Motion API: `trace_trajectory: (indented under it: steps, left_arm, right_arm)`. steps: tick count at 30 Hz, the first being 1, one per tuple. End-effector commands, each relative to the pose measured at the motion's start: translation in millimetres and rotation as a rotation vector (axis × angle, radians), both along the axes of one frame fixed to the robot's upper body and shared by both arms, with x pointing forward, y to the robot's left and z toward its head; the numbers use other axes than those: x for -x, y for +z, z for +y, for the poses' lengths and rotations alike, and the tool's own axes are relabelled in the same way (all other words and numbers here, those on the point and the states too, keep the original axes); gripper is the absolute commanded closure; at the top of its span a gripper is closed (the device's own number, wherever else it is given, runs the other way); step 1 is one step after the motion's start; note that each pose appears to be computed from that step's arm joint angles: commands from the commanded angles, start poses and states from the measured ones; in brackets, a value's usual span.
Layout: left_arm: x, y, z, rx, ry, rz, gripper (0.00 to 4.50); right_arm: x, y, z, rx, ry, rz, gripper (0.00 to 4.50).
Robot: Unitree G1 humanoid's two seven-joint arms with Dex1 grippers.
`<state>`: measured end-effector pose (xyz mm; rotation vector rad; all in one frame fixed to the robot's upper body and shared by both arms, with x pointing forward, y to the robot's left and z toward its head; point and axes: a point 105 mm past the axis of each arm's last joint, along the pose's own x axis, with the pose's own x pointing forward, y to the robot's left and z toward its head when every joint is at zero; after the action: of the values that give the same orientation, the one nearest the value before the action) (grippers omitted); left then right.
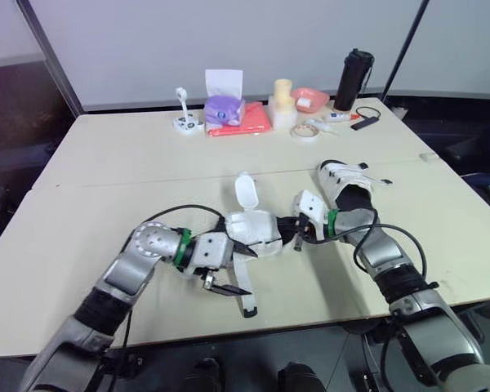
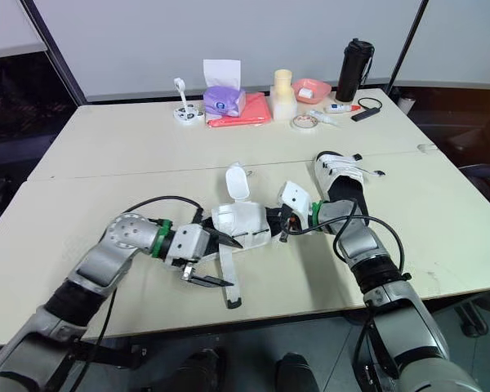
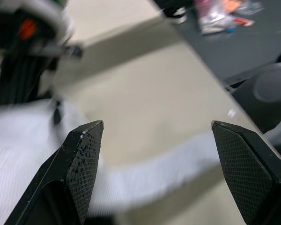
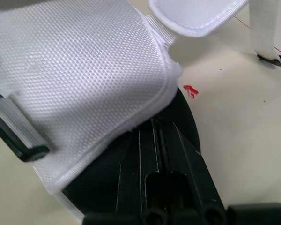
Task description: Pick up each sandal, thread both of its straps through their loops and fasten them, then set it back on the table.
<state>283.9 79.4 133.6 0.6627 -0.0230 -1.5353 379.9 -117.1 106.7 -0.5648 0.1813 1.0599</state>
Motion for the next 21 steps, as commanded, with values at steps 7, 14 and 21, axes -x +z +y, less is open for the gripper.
trace_trajectory:
  steps: [7,14,21]
  left_arm:
    - [16.4,30.5,34.2,0.163,0.22,0.226,0.73]
    - [50.7,22.2,40.4,0.112,0.148,0.627,0.73]
    - [45.7,-26.4,60.3,-0.115,0.235,0.589,0.73]
  right_arm:
    - [-1.9,-16.8,-3.0,0.057,-0.008,0.046,4.5]
    - [-5.8,-8.9,14.0,0.055,0.016,0.008,4.5]
    - [-8.3,-1.6,22.3,0.046,0.019,-0.018,4.5]
